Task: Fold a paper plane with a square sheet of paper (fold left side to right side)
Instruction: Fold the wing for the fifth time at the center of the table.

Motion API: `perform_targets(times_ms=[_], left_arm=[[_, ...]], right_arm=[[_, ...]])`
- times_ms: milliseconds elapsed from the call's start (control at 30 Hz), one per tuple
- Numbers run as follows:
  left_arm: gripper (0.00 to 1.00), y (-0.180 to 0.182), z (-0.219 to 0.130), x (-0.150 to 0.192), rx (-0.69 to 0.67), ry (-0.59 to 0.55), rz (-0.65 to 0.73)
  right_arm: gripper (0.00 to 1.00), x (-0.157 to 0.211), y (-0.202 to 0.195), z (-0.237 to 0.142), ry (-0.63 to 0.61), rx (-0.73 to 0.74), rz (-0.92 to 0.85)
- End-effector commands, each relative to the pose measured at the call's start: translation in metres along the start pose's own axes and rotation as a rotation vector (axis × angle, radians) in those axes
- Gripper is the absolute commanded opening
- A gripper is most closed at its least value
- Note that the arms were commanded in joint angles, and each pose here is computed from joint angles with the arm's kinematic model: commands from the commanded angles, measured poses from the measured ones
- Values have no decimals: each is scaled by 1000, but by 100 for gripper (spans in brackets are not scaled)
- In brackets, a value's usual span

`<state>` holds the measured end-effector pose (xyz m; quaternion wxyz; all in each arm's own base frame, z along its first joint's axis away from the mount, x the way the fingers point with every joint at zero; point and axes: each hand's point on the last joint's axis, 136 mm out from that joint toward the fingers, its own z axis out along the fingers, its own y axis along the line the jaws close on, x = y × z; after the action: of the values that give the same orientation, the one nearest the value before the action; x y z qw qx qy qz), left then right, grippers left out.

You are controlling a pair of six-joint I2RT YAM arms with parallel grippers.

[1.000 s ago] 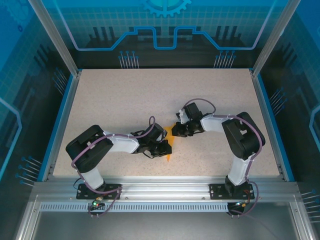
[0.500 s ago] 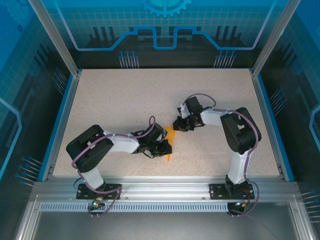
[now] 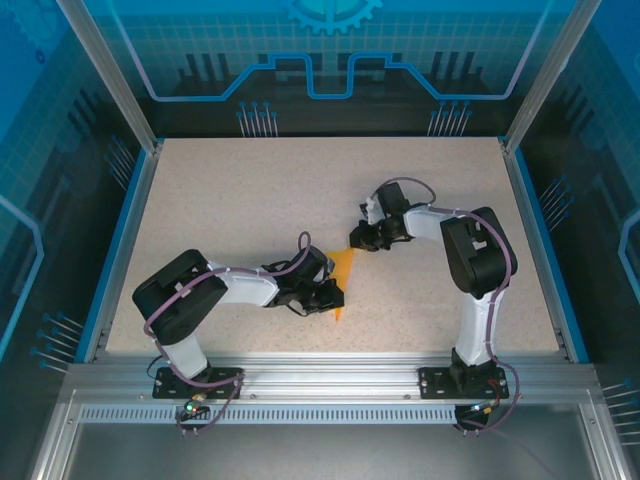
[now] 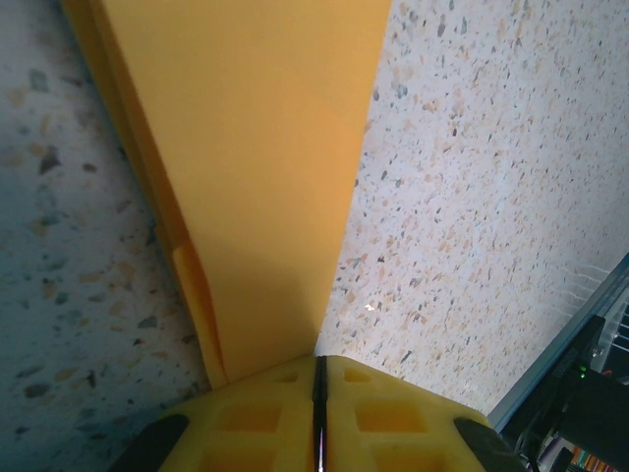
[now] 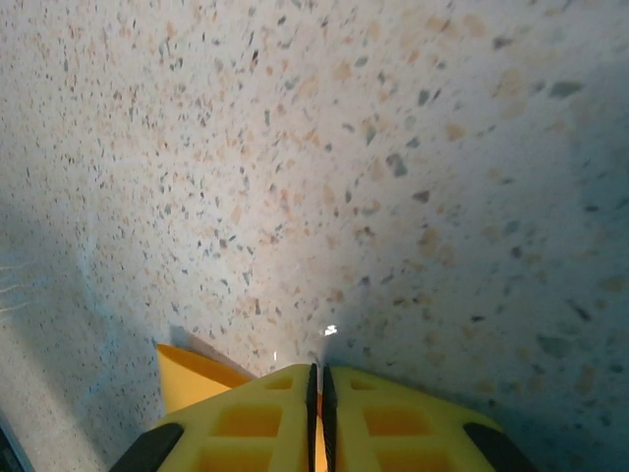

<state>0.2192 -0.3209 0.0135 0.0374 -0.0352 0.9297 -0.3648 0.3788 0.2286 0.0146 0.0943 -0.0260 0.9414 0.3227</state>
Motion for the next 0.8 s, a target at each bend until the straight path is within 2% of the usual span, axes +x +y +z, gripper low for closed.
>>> perform_targets(times_ms=[0, 167, 300, 567, 767], left_arm=[[11, 34, 7, 23, -115, 75, -45], [11, 29, 6, 21, -97, 61, -35], [11, 26, 6, 20, -91, 54, -27], [11, 24, 5, 19, -86, 47, -22], [11, 23, 5, 20, -85, 47, -18]], right_arm=[[13, -28, -14, -13, -82, 51, -10], [14, -33, 16, -53, -163, 38, -73], [14, -6, 34, -70, -157, 15, -92], [14, 63, 69, -35, -20, -157, -40], [13, 85, 66, -6, 58, -132, -20]])
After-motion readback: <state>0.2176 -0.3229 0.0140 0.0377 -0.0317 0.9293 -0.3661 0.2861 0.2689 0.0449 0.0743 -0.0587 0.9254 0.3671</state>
